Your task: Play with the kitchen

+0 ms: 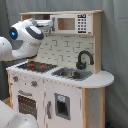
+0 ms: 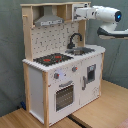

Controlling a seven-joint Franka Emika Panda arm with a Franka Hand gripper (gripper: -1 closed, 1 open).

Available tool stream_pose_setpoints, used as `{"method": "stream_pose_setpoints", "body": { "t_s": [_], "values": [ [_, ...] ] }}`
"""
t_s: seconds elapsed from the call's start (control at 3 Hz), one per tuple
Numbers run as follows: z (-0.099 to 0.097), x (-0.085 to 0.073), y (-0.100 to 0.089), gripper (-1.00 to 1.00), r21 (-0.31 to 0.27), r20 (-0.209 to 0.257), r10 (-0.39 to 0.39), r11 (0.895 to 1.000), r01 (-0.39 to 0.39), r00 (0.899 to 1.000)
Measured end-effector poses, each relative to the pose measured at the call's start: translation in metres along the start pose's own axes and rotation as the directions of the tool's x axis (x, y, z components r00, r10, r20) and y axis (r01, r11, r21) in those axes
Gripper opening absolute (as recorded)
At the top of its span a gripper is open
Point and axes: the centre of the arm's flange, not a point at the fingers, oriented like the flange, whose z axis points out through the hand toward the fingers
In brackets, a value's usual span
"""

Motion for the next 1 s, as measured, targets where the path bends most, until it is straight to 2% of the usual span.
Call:
{"method": "stream_pose_setpoints", "body": {
  "t_s": [0.33, 0.67, 1.0],
  "values": [
    [-0.017, -0.027, 0.026, 1.0, -0.01, 0.09, 0.002, 1.0, -0.001, 0.996],
    [-0.037, -0.029, 0.045, 1.0, -0.031, 0.15, 0.033, 0.999, -0.028, 0.988],
    [-0.053, -0.013, 0.063, 1.0, -0.053, 0.182, 0.05, 0.998, -0.041, 0.982]
  ]
}}
